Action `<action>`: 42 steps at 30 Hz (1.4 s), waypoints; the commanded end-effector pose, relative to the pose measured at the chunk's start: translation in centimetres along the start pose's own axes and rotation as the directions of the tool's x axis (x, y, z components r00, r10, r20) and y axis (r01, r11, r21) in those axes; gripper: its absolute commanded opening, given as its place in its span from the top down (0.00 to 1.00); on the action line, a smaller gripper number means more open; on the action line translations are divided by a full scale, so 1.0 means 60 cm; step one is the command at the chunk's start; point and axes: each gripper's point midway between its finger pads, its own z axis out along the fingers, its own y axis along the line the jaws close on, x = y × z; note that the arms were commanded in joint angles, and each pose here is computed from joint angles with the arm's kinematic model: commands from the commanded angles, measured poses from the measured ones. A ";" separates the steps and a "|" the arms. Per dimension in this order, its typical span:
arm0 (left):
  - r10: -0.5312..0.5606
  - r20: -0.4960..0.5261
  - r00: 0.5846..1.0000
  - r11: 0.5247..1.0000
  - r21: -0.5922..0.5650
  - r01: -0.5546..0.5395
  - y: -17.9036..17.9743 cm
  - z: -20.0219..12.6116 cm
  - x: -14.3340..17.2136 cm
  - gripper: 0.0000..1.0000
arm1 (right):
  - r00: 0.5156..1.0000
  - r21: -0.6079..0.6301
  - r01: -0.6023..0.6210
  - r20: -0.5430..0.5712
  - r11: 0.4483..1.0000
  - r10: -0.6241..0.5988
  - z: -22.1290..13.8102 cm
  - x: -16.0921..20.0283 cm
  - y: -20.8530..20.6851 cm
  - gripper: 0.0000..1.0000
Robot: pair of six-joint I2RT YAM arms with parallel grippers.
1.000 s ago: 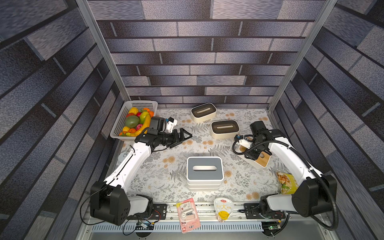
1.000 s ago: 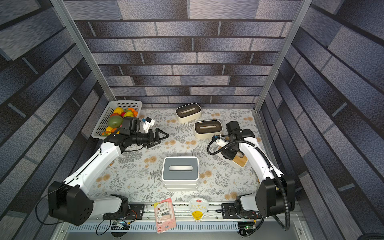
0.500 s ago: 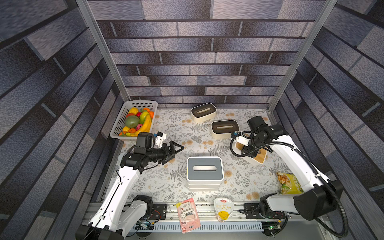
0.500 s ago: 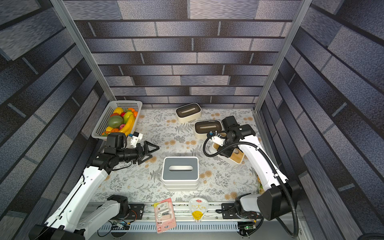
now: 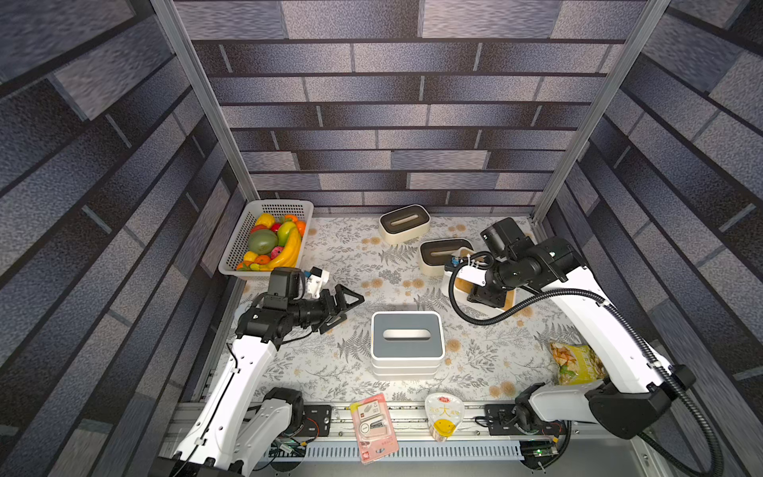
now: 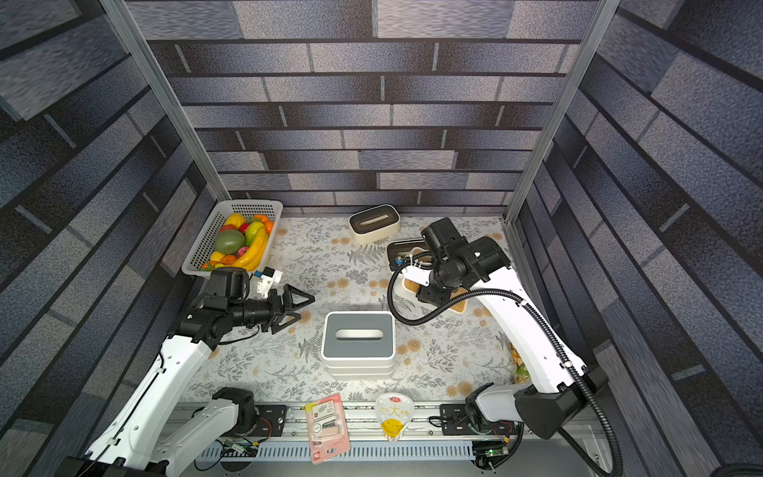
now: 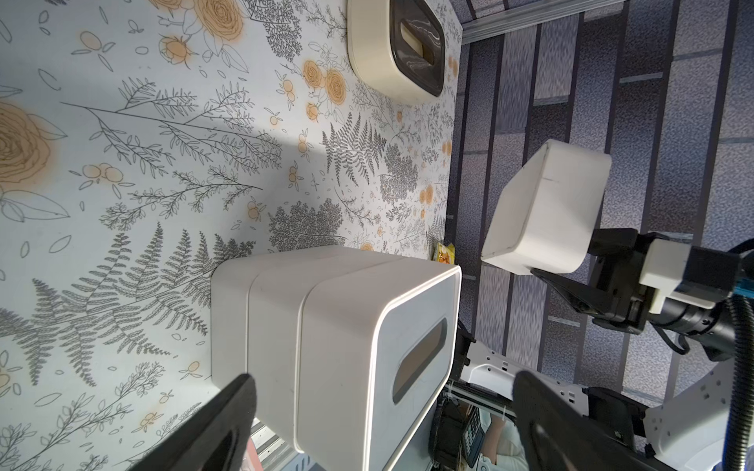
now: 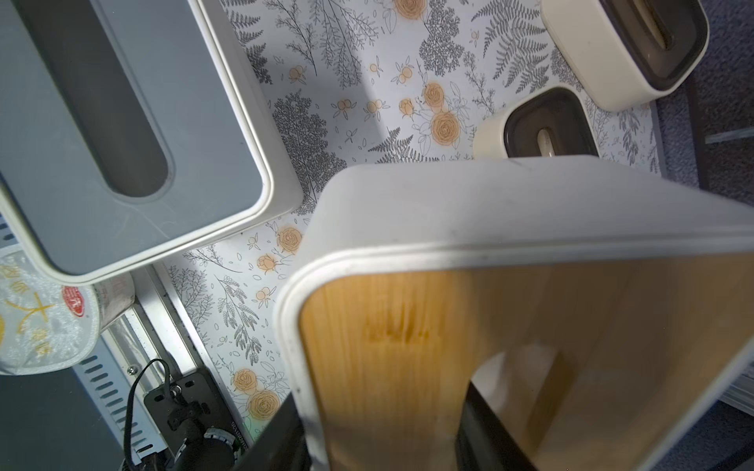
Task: Stack the tissue boxes
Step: Place the tissue box at the tissue box.
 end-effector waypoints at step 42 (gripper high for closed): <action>0.030 -0.110 0.993 0.978 0.207 -0.007 -0.034 -0.038 0.066 0.00 | 0.977 -0.157 0.184 -0.082 0.970 -0.198 -0.026 -0.178 0.179 0.66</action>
